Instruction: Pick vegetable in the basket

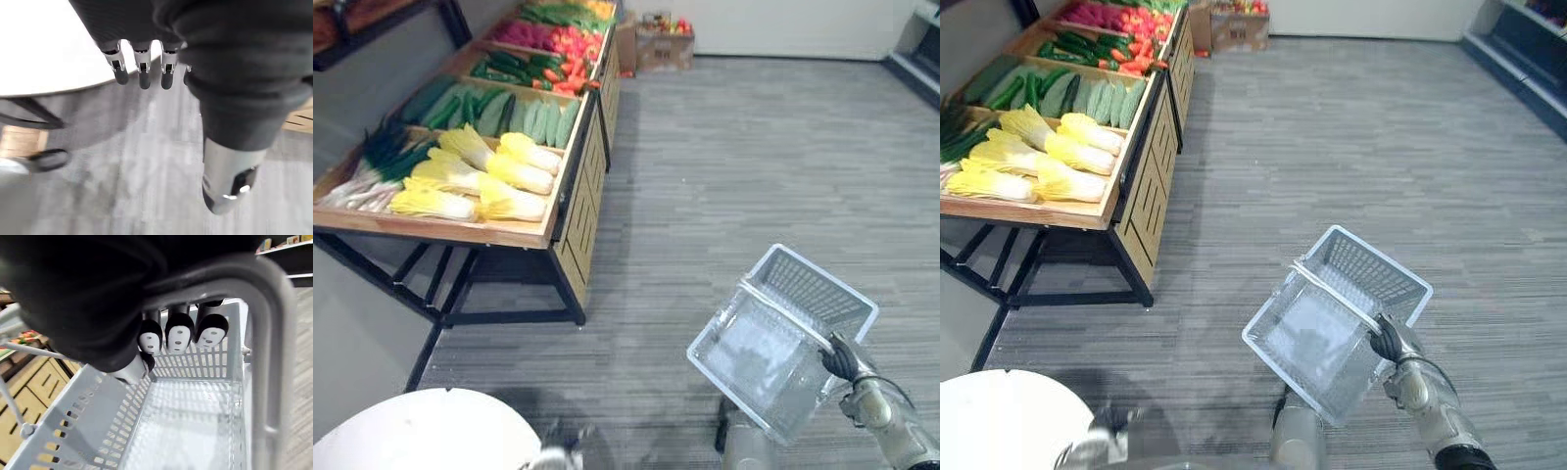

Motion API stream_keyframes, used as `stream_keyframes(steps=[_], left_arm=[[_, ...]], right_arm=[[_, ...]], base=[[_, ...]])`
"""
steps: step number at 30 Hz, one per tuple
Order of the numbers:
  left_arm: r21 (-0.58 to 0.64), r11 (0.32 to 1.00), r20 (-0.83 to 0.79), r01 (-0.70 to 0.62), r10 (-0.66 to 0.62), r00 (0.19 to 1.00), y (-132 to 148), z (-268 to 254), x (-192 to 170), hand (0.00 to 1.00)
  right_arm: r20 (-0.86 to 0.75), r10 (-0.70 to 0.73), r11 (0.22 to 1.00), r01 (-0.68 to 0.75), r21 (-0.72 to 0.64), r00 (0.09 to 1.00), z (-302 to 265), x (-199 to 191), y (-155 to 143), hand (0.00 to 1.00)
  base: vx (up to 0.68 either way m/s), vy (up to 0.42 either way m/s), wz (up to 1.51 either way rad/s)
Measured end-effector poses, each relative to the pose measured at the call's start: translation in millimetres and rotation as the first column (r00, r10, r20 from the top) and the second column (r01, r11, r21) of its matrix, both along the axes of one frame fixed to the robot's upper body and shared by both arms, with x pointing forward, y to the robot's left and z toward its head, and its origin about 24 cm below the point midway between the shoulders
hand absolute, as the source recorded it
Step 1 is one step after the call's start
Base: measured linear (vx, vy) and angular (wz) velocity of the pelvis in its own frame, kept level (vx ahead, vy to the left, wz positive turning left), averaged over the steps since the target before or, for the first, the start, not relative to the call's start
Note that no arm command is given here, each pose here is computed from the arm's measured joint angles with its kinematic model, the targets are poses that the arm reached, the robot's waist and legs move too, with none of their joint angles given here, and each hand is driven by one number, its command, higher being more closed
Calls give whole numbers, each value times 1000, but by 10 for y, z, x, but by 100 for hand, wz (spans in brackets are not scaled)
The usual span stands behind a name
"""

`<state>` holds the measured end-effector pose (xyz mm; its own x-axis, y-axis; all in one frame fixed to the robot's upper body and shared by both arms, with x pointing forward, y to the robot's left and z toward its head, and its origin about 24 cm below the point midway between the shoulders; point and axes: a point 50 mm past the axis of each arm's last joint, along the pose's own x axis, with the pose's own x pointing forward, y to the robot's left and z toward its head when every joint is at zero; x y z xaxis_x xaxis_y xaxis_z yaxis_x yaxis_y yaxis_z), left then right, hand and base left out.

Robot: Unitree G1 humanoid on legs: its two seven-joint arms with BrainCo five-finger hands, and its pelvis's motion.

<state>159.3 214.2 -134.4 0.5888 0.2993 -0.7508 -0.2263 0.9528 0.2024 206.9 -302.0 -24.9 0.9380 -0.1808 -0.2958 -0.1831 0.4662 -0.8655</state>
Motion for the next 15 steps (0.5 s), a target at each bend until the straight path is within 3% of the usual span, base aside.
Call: stream_keyframes(steps=[3, 8, 12, 15], left_arm=[[-3, 999, 159, 39, -39, 987, -67, 223, 401, 0], [-70, 996, 203, 55, -40, 978, -280, 268, 533, 0], [-102, 995, 130, 1, 12, 991, -253, 124, 290, 0], [-103, 993, -2, -62, 62, 998, -180, -76, -143, 0]], right_arm=[[11, -102, 995, 102, -12, 995, 35, -19, -190, 100], [0, -183, 983, 183, 5, 983, 0, -60, -301, 100], [-68, -198, 980, 198, -8, 978, -129, -245, -305, 100], [-72, -191, 981, 192, 5, 979, -161, -242, -253, 100]], base=[[552, -362, 41], [617, -442, -10], [566, -240, 0], [458, -114, -32]])
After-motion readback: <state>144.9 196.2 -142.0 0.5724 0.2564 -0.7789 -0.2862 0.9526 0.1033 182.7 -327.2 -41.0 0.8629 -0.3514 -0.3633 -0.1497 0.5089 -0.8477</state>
